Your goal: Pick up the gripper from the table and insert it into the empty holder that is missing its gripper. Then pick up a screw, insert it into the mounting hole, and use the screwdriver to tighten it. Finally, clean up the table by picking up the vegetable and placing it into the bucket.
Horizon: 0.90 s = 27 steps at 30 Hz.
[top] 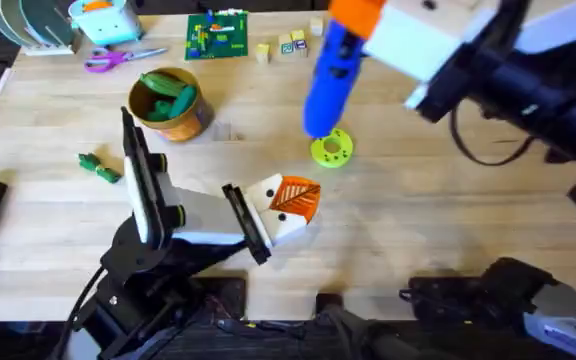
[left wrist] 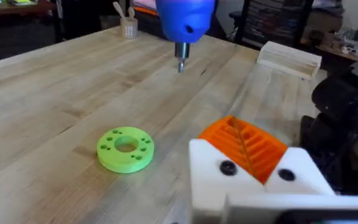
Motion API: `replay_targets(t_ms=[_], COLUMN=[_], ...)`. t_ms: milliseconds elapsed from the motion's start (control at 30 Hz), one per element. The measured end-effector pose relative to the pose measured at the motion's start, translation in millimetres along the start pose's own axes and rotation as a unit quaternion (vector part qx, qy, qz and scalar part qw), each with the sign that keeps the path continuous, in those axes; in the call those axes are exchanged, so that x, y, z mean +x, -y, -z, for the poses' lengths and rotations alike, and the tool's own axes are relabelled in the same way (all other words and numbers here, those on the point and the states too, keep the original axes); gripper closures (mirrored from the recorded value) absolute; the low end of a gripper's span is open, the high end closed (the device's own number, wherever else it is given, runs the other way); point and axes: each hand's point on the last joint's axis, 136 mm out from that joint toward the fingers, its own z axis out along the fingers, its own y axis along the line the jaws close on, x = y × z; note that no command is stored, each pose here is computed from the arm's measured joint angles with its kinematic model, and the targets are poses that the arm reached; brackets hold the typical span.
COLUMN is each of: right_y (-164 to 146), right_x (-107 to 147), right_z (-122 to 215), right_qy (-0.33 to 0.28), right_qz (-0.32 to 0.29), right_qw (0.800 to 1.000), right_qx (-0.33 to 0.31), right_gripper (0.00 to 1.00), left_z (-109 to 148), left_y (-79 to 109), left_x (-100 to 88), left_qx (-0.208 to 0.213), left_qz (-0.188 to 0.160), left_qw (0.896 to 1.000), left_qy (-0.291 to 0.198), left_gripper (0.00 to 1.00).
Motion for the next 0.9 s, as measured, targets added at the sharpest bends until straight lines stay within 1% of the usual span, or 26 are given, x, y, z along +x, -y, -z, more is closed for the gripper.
replay_targets(t_ms=[100, 167, 367, 567, 900], right_y=[-31, -45, -71, -84, -92], right_x=[1, 4, 16, 15, 16], right_z=[-13, -20, -32, -28, -25], right_qy=[0.011, 0.013, 0.007, 0.009, 0.005], right_qz=[-0.005, -0.008, -0.013, 0.000, 0.004], right_qw=[0.998, 0.997, 0.992, 0.987, 0.983], right_qx=[-0.054, -0.078, -0.122, -0.161, -0.184], right_gripper=[0.978, 0.978, 0.978, 0.978, 0.978], left_z=[0, 0, 0, 0, 0], left_y=[0.0, 0.0, 0.0, 0.0, 0.0], left_x=[0.0, 0.0, 0.0, 0.0, 0.0], left_qx=[0.000, 0.000, 0.000, 0.000, 0.000], left_qz=[0.000, 0.000, 0.000, 0.000, 0.000], left_qw=[1.000, 1.000, 1.000, 1.000, 1.000], left_qy=[0.000, 0.000, 0.000, 0.000, 0.000], left_gripper=[0.989, 0.989, 0.989, 0.989, 0.989])
